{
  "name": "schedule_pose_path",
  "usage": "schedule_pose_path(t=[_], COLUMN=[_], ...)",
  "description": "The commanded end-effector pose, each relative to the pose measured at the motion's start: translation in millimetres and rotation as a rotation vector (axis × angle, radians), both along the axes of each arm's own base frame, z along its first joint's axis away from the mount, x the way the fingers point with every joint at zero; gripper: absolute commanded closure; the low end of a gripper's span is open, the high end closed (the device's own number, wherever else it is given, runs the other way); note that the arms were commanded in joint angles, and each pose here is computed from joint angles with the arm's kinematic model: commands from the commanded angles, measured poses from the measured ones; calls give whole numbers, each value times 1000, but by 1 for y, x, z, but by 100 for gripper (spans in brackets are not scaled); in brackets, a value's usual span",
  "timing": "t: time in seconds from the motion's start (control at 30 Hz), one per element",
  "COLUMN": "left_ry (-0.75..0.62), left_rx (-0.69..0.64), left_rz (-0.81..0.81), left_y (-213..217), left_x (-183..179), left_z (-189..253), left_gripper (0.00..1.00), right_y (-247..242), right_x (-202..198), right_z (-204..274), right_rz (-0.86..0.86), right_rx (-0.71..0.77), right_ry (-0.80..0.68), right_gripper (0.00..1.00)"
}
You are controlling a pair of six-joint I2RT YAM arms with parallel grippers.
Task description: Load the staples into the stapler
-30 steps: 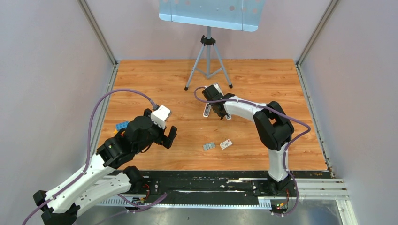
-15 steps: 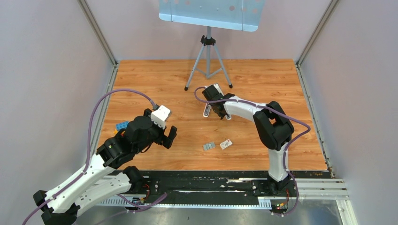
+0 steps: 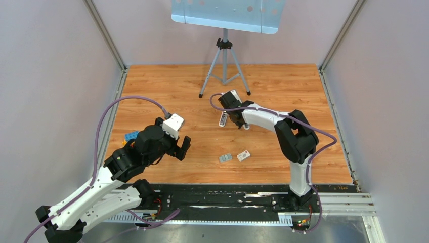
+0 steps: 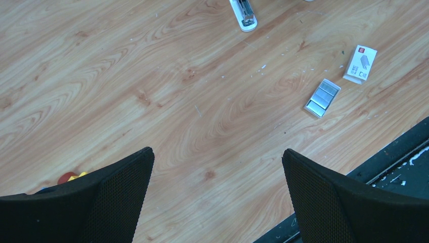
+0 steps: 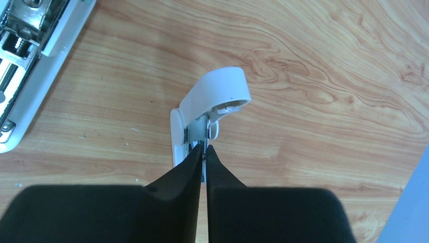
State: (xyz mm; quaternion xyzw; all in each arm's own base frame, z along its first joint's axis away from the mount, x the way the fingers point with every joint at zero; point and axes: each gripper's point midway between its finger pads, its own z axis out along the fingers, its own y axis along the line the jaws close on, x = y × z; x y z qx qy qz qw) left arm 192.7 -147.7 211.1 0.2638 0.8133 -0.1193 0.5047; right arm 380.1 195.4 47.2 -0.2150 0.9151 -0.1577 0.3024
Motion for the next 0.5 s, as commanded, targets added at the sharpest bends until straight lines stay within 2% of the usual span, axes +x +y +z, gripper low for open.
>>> schedule_pose_path(t=[0.0, 0.47], left_ry=[-19, -22], left_rx=[-7, -12], left_rz=[-12, -15], left_y=[-2, -2], left_x=[1, 0], left_z=[3, 4], left_gripper=[0, 0], right_y=[-9, -30], right_x=[-6, -14], right_z=[20, 28], right_rz=[-9, -49], right_rx=[-31, -88], right_ry=[-26, -40], right_gripper=[92, 94])
